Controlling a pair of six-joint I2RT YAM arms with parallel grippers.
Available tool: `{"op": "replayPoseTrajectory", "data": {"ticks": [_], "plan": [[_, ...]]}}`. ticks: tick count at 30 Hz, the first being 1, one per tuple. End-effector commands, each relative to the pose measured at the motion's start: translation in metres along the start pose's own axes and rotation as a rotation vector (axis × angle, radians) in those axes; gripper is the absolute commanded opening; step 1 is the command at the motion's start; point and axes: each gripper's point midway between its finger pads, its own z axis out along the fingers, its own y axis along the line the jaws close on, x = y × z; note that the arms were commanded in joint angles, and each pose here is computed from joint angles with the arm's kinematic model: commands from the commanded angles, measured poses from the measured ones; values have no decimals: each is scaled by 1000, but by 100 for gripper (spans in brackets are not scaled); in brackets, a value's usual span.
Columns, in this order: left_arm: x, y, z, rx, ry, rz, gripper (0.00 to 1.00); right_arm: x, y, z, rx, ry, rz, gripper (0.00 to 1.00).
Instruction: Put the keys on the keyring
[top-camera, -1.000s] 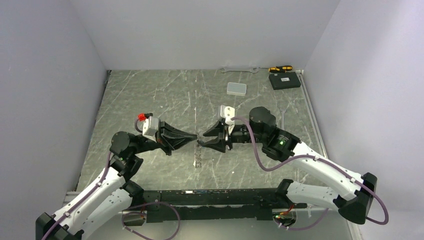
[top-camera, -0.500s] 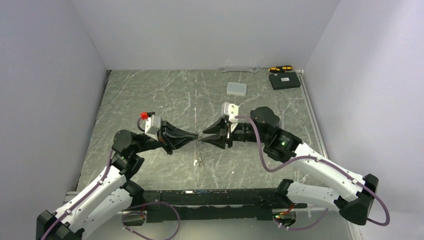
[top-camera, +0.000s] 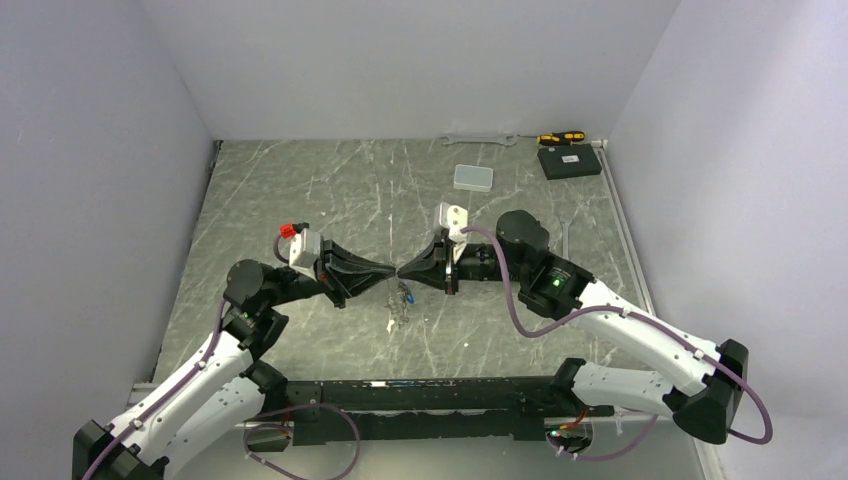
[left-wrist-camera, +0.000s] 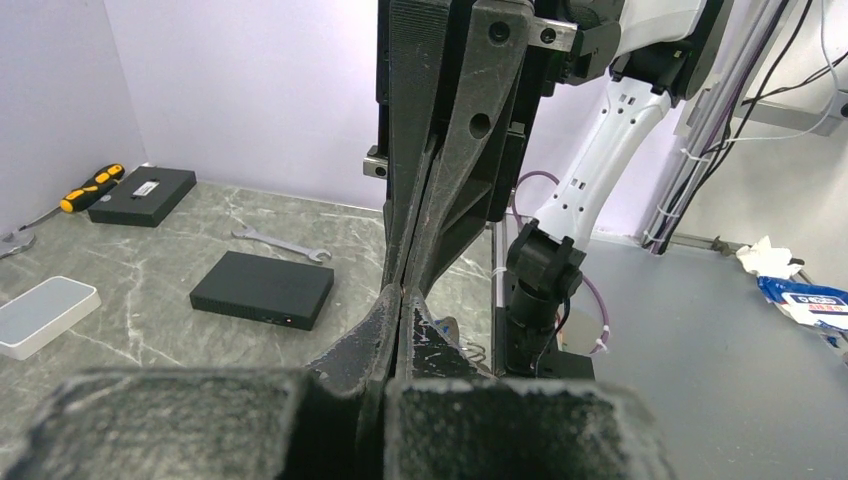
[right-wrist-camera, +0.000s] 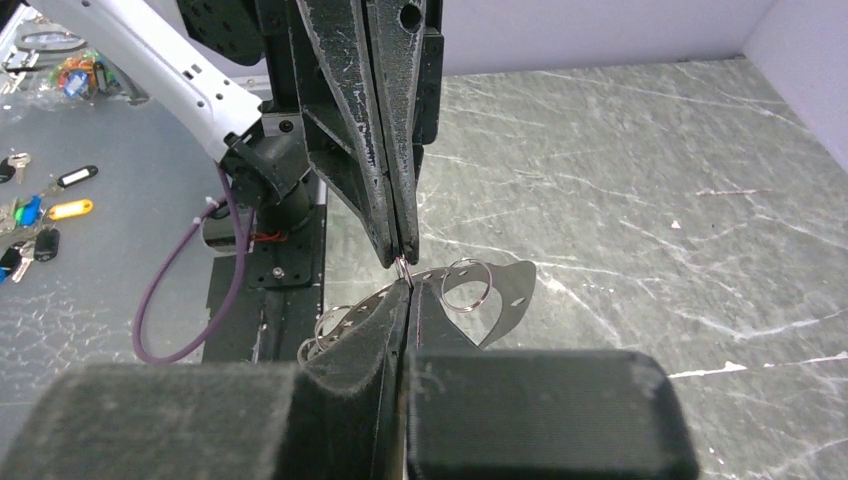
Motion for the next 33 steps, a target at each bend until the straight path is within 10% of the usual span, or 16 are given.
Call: {"op": "replayPoseTrajectory", "data": {"ticks": [1,6,14,33], "plan": [[-26,-6,3,21,-70,72,0,-34,1,1,-19,-87,-65,0],[-21,-4,3,10,-17,68,2,-32,2,-1,-21,-82,-81,0],[-20,-6,-6,-36,120,78,53,-26,-1,-5,1,-28,-90,0],[6,16,-21,-74,488,144,44,5,-15,0,59,170,-59,0]]}}
